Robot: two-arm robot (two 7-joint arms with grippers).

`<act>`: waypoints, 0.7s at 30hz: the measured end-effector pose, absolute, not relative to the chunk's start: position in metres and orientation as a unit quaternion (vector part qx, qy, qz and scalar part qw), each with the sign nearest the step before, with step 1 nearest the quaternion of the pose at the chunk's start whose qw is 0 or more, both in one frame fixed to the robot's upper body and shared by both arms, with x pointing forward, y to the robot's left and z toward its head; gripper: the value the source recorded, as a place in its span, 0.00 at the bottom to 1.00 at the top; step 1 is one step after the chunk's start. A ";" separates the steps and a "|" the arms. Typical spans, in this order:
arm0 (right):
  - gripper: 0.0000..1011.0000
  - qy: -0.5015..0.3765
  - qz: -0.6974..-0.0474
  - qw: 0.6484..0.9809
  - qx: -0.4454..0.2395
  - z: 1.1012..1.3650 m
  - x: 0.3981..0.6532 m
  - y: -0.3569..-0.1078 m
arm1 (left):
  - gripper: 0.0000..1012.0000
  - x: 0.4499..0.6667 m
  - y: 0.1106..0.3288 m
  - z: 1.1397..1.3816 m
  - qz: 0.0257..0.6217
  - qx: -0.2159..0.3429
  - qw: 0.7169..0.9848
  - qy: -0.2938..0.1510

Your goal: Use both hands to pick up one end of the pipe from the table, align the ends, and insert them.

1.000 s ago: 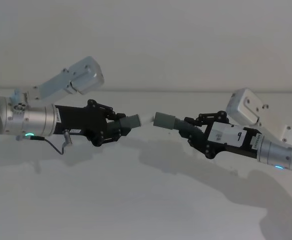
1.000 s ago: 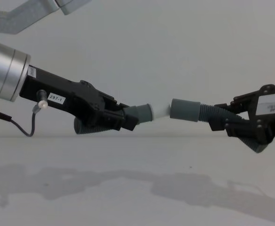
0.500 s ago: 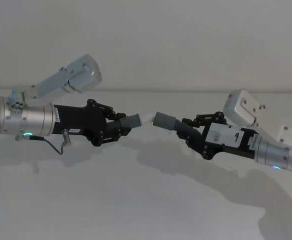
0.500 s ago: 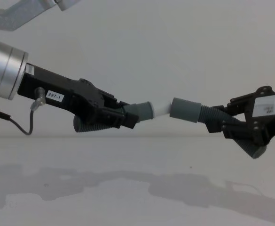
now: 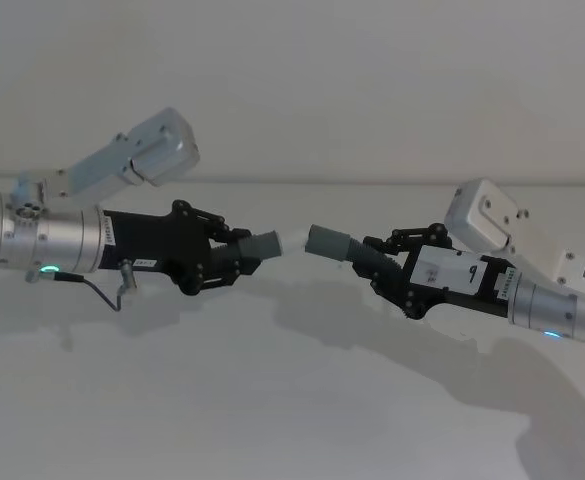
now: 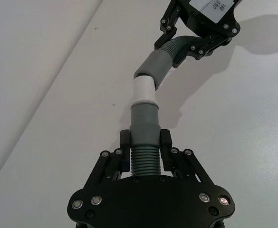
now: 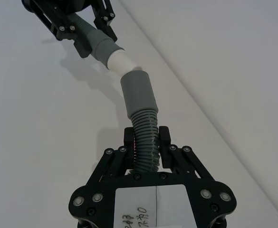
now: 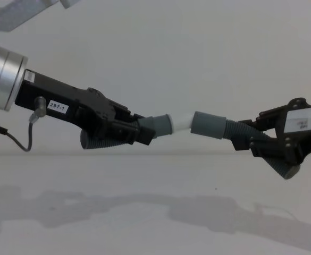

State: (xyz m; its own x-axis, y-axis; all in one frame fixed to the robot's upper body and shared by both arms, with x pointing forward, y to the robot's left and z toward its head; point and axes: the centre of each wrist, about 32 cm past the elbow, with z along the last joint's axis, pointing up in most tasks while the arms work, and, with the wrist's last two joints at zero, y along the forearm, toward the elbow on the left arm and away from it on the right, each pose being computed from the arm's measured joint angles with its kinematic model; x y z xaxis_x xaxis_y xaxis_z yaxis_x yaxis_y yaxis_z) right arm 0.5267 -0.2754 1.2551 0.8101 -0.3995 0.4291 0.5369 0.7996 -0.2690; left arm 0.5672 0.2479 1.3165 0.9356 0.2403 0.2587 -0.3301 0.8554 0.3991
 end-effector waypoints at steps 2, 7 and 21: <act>0.29 -0.179 -0.252 0.931 -0.193 1.255 0.527 -0.276 | 0.35 0.567 0.248 1.317 0.149 0.225 0.958 -0.099; 0.29 -0.181 -0.251 0.931 -0.192 1.255 0.527 -0.276 | 0.35 0.567 0.249 1.317 0.147 0.228 0.958 -0.098; 0.29 -0.198 -0.235 0.934 -0.184 1.259 0.526 -0.276 | 0.35 0.569 0.248 1.317 0.133 0.234 0.958 -0.095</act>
State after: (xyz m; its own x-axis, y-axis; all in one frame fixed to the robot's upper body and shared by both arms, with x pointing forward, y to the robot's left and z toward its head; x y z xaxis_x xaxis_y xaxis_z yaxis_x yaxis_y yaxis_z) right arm 0.5262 -0.2759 1.2588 0.8114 -0.3654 0.4562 0.5115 0.8217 -0.2515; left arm 0.5688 0.2483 1.3172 0.9468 0.2105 0.2434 -0.2989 0.8553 0.4233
